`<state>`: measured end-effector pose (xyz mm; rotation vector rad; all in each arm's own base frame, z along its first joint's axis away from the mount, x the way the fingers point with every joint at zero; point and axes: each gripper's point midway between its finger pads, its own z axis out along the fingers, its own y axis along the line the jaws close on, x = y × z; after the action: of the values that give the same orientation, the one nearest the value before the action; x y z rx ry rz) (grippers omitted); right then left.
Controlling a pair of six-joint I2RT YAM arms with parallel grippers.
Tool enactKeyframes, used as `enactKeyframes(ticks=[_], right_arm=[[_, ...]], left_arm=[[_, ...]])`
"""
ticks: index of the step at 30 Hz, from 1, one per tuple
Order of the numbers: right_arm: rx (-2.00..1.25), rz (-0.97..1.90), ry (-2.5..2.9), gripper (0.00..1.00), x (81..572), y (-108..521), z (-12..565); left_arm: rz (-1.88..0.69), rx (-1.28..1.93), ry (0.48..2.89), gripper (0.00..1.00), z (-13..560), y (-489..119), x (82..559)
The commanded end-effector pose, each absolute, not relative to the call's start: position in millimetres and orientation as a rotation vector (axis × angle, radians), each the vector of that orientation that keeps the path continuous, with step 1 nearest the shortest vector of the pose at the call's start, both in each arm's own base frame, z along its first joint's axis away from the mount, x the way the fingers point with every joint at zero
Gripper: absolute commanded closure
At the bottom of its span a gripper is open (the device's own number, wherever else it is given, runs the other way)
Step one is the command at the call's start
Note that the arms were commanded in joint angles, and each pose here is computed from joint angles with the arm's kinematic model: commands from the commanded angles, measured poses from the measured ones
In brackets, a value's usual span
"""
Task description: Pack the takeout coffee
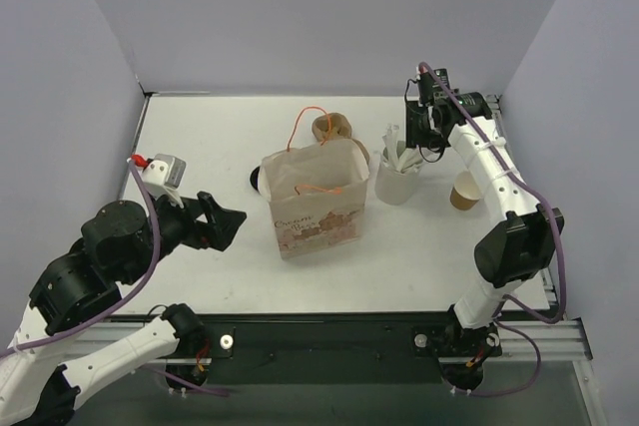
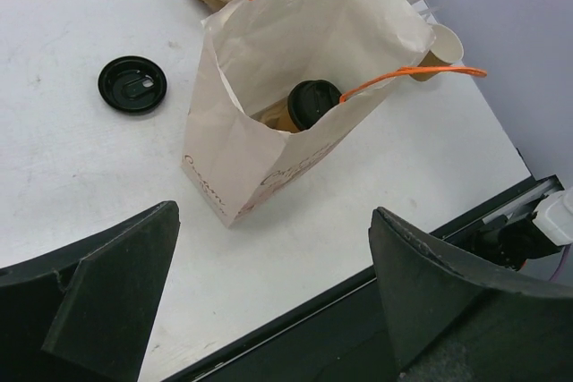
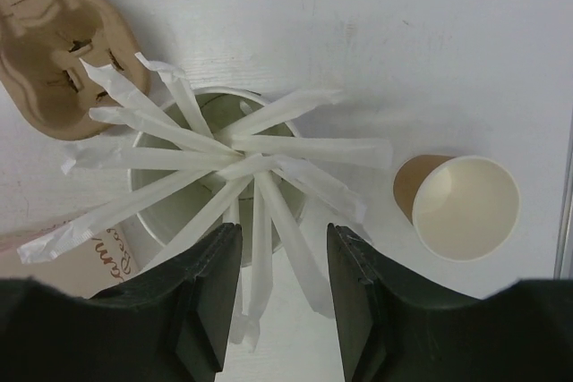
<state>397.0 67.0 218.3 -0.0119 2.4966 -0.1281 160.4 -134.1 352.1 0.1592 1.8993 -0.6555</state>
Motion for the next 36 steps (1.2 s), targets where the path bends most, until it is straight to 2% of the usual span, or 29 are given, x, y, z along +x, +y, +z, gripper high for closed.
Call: enactKeyframes(ticks=[1, 5, 11, 14, 18, 21, 32, 36], right_arm=[[0.021, -0.098, 2.467, 0.57, 410, 68, 230], [0.037, -0.127, 2.474, 0.58, 421, 63, 222], [0.039, -0.146, 2.478, 0.66, 435, 62, 214], [0.034, -0.147, 2.469, 0.76, 442, 63, 216], [0.005, -0.15, 2.45, 0.95, 448, 63, 222], [-0.001, -0.154, 2.426, 1.0, 443, 61, 234], [-0.098, -0.07, 2.348, 1.0, 394, 61, 284], [-0.137, -0.036, 2.241, 1.0, 368, 60, 333]], left_arm=[[-0.657, 0.145, 1.886, 0.03, 366, -127, 156], [-0.673, 0.15, 1.894, 0.03, 364, -130, 155], [-0.683, 0.158, 1.895, 0.03, 364, -131, 153], [-0.68, 0.168, 1.882, 0.03, 366, -130, 153], [-0.665, 0.179, 1.878, 0.03, 366, -128, 153], [-0.656, 0.183, 1.881, 0.03, 364, -128, 154], [-0.625, 0.218, 1.869, 0.03, 359, -134, 163], [-0.619, 0.239, 1.858, 0.03, 360, -140, 168]])
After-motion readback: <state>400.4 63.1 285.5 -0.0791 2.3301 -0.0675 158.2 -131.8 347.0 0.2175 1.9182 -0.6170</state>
